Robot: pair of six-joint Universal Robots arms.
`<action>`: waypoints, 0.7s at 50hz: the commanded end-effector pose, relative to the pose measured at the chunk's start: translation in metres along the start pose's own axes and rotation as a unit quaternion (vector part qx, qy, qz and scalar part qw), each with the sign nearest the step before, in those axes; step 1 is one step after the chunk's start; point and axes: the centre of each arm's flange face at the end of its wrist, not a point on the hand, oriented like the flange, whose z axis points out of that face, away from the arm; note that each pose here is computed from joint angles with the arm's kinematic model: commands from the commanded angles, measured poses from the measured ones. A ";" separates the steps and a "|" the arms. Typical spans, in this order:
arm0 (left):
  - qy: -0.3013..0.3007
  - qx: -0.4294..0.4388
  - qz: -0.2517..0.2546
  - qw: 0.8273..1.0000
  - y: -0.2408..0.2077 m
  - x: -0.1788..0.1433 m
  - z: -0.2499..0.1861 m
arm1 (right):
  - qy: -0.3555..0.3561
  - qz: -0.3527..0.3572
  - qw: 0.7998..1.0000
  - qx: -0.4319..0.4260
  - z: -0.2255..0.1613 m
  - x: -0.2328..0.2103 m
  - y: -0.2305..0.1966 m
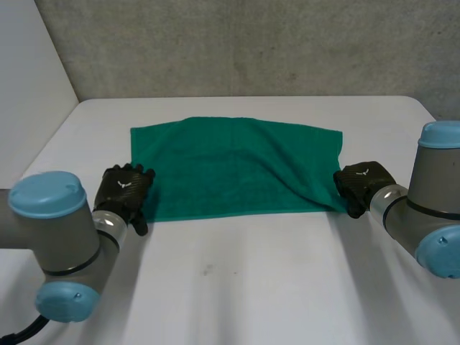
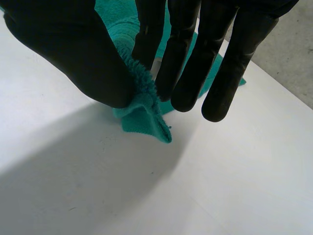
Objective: Fold the towel.
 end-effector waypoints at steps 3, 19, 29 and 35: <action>-0.012 -0.008 -0.001 1.000 0.006 -0.007 0.015 | -0.001 -0.001 1.000 0.000 0.000 0.000 0.000; -0.039 -0.030 -0.024 0.999 0.013 -0.056 0.038 | -0.001 -0.003 1.000 0.000 0.001 0.000 0.001; -0.010 -0.041 -0.028 0.999 0.021 -0.053 0.047 | -0.003 -0.004 1.000 -0.001 0.002 -0.002 0.002; -0.010 -0.043 -0.028 0.999 0.023 -0.054 0.052 | -0.003 -0.004 1.000 -0.001 0.002 -0.002 0.003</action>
